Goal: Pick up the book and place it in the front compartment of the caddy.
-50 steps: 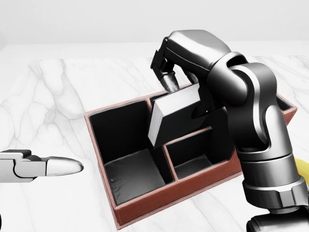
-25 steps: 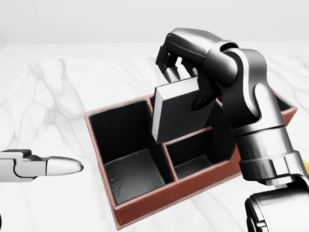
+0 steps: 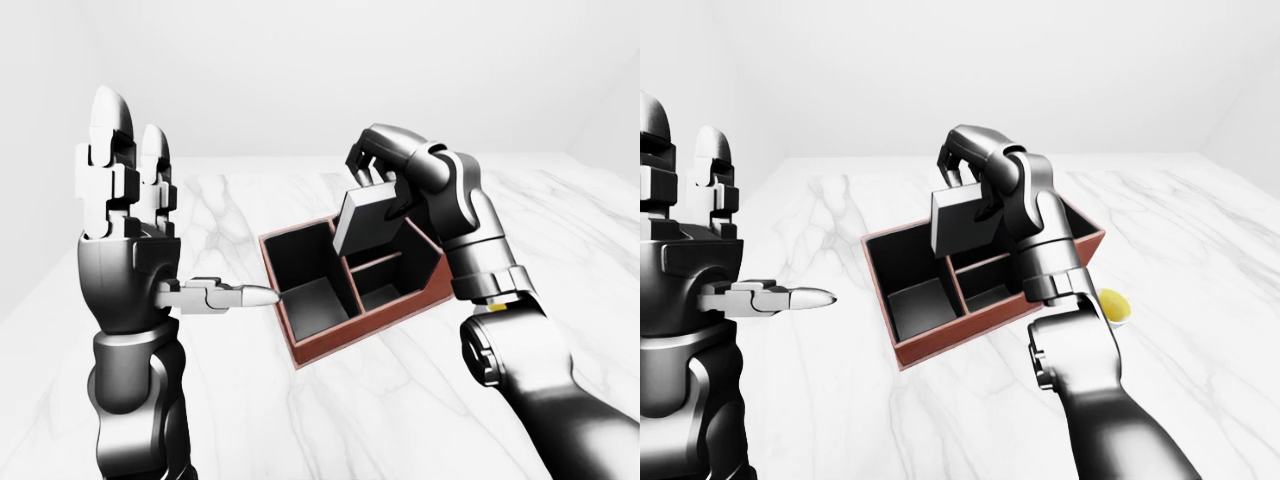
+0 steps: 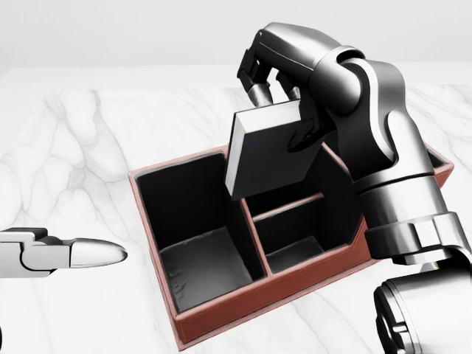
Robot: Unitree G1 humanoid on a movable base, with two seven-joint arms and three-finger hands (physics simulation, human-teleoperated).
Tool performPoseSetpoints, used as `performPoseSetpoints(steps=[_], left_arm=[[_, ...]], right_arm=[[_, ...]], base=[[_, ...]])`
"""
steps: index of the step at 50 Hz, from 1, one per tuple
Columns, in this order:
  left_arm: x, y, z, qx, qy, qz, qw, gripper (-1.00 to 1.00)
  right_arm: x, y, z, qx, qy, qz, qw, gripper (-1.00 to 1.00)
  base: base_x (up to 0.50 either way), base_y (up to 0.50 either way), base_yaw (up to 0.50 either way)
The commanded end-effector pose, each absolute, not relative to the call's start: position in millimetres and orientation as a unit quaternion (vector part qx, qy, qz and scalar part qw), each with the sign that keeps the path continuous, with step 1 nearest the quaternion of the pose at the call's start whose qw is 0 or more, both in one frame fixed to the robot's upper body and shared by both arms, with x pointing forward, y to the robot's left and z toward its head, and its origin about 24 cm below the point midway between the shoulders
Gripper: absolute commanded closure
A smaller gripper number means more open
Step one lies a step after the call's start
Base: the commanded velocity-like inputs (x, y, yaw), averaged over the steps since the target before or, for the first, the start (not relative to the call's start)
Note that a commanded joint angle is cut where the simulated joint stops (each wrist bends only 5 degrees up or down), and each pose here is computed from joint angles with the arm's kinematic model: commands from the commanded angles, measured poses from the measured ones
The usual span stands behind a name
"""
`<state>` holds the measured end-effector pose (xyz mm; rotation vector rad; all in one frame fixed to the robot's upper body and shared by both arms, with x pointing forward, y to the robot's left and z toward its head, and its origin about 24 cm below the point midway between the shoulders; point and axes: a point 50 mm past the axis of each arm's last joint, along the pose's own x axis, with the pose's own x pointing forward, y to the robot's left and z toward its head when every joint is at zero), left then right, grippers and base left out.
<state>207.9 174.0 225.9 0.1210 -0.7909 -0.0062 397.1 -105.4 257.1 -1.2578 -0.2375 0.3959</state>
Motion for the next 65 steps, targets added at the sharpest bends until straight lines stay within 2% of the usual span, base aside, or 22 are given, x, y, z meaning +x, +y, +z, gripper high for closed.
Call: performPoseSetpoints(steps=[1, 20, 65], left_arm=[[208, 174, 226, 0.059, -0.384, -0.003, 0.921, -1.00], [208, 174, 225, 0.060, -0.382, -0.002, 0.922, -1.00], [208, 175, 226, 0.059, -0.386, -0.002, 0.921, -1.00]], right_arm=[[400, -109, 269, -0.580, -0.132, 0.154, 0.789, 1.00], [407, -108, 267, -0.581, -0.149, 0.121, 0.791, 1.00], [425, -126, 253, -0.591, -0.112, 0.059, 0.797, 1.00]], base=[[0.00, 0.00, 0.00], [0.00, 0.00, 0.00], [0.00, 0.00, 0.00]])
